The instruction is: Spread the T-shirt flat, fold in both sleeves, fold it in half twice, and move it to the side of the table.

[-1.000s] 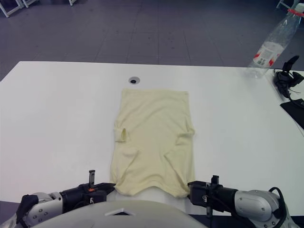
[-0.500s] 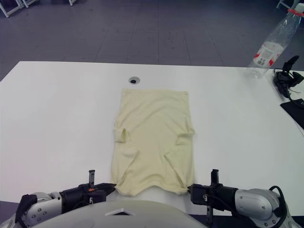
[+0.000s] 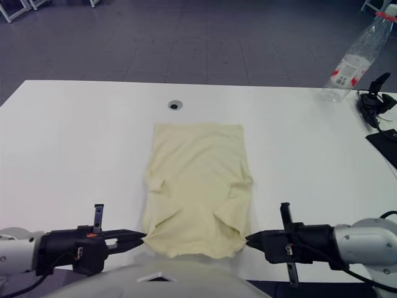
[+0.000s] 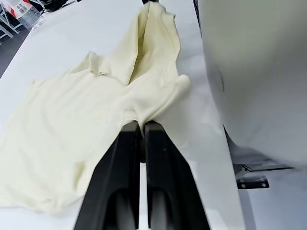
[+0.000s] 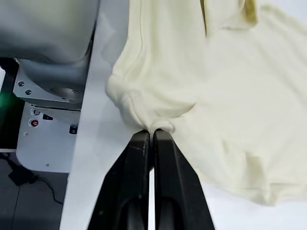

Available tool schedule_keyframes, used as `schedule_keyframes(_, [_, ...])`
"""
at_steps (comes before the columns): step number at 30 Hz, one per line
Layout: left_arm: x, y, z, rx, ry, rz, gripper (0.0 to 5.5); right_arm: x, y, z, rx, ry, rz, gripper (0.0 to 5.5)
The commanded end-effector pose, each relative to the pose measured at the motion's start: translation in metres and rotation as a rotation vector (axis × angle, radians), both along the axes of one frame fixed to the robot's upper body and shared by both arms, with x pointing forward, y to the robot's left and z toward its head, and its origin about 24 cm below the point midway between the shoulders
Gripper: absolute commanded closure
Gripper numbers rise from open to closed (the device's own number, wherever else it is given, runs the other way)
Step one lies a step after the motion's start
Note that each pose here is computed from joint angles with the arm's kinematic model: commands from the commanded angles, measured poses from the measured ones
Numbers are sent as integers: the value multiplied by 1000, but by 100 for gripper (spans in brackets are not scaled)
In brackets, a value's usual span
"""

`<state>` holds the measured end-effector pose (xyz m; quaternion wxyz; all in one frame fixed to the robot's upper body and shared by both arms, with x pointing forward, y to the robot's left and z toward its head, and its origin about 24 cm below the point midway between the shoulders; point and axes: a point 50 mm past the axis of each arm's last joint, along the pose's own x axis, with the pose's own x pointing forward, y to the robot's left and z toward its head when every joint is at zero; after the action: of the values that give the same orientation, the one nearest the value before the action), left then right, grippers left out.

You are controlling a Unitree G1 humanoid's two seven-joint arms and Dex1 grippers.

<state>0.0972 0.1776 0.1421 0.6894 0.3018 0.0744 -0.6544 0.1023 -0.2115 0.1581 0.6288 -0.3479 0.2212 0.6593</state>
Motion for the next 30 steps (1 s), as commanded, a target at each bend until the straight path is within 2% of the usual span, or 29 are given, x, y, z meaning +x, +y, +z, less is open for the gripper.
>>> schedule_keyframes(1, [-3,12,4,41,65,-37,550,5,-4,16,-7,6,47,549])
schedule_keyframes(8, [-6,25,16,76,70,-62,550,4,-4,30,-36,36,82,549])
schedule_keyframes(12, [12,25,26,-42,39,-11,550,21,-12,38,-15,20,9,549])
schedule_keyframes(16, [70,28,30,-153,-32,119,550,65,-27,39,-39,-22,-112,549])
schedule_keyframes(19, [121,29,22,-128,-90,261,550,104,-26,43,55,-41,-171,549])
schedule_keyframes(23, [181,23,3,-69,-140,413,550,158,-24,28,48,-54,-260,549])
schedule_keyframes(26, [210,17,-10,-72,-118,501,550,181,-24,16,10,-36,-301,549])
schedule_keyframes(30, [226,4,-34,-21,-84,483,550,209,-19,6,19,-3,-363,549])
